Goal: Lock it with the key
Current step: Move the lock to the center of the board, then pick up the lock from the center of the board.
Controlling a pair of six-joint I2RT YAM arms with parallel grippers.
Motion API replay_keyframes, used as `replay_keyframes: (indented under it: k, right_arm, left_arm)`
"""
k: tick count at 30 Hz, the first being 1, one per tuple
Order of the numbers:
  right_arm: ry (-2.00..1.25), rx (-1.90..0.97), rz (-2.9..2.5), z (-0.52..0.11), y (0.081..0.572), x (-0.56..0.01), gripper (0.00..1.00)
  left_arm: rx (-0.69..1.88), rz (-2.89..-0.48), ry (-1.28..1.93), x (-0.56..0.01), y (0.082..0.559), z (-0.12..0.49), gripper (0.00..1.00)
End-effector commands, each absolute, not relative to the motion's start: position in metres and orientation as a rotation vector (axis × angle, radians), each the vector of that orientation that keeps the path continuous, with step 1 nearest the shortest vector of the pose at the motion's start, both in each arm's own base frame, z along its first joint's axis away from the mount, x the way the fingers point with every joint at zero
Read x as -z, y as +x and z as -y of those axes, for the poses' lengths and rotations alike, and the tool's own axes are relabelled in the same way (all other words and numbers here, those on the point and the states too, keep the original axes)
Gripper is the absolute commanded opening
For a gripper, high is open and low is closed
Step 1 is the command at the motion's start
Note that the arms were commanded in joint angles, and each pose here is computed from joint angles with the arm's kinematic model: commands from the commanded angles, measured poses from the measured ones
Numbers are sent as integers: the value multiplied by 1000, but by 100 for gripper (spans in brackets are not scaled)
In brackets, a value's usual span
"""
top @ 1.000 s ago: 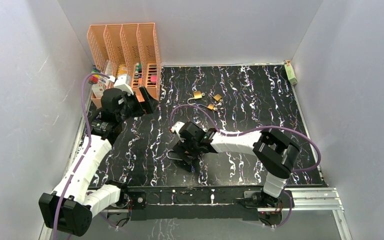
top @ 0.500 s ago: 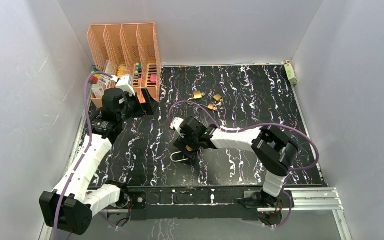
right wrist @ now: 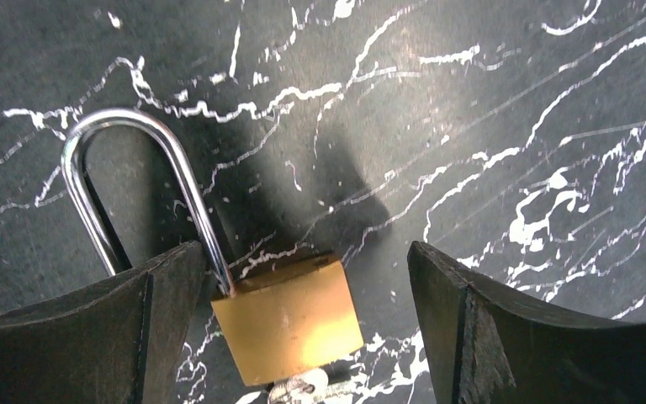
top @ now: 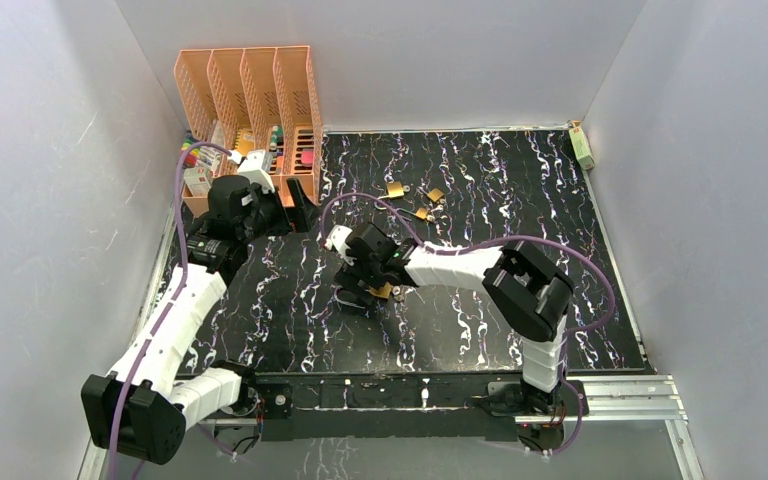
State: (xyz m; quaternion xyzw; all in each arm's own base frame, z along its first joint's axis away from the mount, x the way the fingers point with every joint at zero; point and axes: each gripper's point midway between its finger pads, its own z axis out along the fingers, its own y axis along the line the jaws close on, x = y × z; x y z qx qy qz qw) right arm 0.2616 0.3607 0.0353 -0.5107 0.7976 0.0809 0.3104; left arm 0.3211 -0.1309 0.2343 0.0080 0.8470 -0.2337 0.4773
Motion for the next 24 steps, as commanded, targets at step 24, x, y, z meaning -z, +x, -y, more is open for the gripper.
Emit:
replay_keyframes:
  k: [24]
  right_arm:
    - [-1456,-568,-2163,-340,239,-56,98]
  left_arm:
    - [714,-2069,137,-245,331,159,98]
